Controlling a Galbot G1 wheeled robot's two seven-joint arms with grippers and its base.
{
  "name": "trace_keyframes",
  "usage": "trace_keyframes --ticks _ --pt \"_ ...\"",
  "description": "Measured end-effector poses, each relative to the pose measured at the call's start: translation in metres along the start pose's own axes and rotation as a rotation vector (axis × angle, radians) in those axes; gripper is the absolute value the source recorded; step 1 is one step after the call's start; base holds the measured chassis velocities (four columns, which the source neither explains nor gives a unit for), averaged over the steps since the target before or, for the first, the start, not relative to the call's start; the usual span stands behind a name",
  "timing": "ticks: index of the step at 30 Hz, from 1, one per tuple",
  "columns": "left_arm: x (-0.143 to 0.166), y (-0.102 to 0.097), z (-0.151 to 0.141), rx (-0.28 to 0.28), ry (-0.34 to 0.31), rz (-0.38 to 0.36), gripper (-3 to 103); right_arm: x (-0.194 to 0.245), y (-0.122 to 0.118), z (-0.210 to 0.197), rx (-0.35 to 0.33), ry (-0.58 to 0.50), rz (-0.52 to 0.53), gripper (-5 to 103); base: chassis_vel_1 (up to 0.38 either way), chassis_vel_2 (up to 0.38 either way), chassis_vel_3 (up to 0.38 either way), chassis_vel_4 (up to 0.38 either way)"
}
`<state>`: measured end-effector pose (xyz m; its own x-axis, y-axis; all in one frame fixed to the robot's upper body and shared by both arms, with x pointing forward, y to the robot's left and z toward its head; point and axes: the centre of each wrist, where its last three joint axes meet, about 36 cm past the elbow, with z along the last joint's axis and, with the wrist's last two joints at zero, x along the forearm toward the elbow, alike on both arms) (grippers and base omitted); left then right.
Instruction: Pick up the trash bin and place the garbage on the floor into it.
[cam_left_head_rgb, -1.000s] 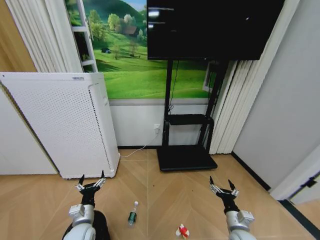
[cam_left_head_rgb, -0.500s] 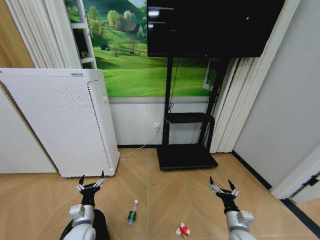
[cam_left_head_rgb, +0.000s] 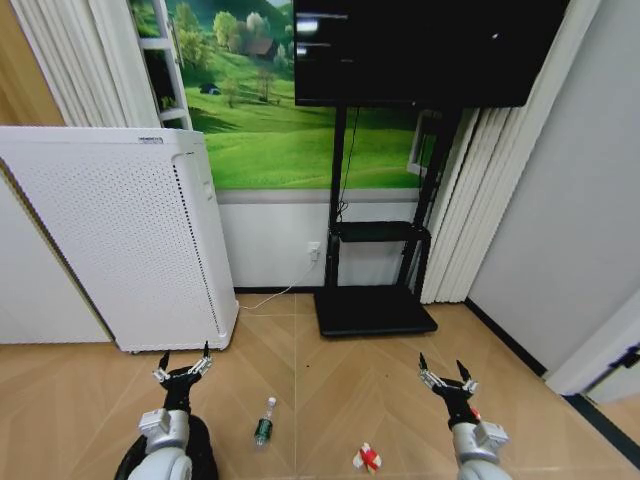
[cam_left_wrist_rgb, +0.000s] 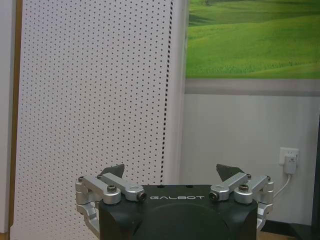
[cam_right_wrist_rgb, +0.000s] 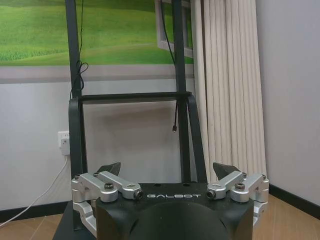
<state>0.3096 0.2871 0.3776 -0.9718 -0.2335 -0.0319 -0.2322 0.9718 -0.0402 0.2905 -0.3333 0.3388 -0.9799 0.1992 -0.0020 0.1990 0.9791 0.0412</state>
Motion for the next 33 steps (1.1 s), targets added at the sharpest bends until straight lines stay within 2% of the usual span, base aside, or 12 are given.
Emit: trace_keyframes --ticks 7,12,16,18,21,23,24,26,27,29,30,33 --pt "-0.001 0.0 0.001 -0.001 0.004 0.002 100 -0.001 0.0 0.001 -0.001 0.001 0.0 100 0.0 0.0 0.0 0.0" --pt "-0.002 -0.003 0.003 0.022 0.013 -0.001 100 -0.001 0.001 0.004 -0.003 0.004 -0.002 100 0.0 0.0 0.0 0.0" --pt "-0.002 -0.003 0.003 0.009 0.01 -0.004 100 -0.001 0.002 0.005 -0.002 0.006 -0.003 100 0.0 0.0 0.0 0.0" --pt "0.001 0.001 -0.002 -0.043 0.011 -0.013 100 -0.002 0.002 0.005 0.0 0.006 -0.006 100 0.0 0.0 0.0 0.0" --pt "0.003 0.006 -0.007 -0.07 0.008 -0.023 100 -0.002 0.001 0.005 0.003 0.006 -0.007 100 0.0 0.0 0.0 0.0" --pt "0.011 0.026 -0.024 -0.134 0.033 -0.104 100 -0.004 -0.004 0.006 0.015 0.005 -0.005 100 0.0 0.0 0.0 0.0" --pt "0.011 0.026 -0.024 -0.134 0.033 -0.104 100 -0.004 -0.004 0.006 0.015 0.005 -0.005 100 0.0 0.0 0.0 0.0" --pt "0.023 0.047 -0.037 -0.194 0.081 -0.194 100 -0.006 -0.006 0.006 0.016 0.001 -0.005 100 0.0 0.0 0.0 0.0" --pt "0.023 0.047 -0.037 -0.194 0.081 -0.194 100 -0.006 -0.006 0.006 0.016 0.001 -0.005 100 0.0 0.0 0.0 0.0" --pt "0.032 0.068 -0.045 -0.236 0.123 -0.244 100 -0.008 -0.006 0.005 0.011 -0.003 -0.005 100 0.0 0.0 0.0 0.0" --pt "0.032 0.068 -0.045 -0.236 0.123 -0.244 100 -0.008 -0.006 0.005 0.011 -0.003 -0.005 100 0.0 0.0 0.0 0.0" --pt "0.041 0.097 -0.048 -0.301 0.165 -0.287 100 -0.01 -0.007 0.004 0.001 -0.007 -0.005 100 0.0 0.0 0.0 0.0"
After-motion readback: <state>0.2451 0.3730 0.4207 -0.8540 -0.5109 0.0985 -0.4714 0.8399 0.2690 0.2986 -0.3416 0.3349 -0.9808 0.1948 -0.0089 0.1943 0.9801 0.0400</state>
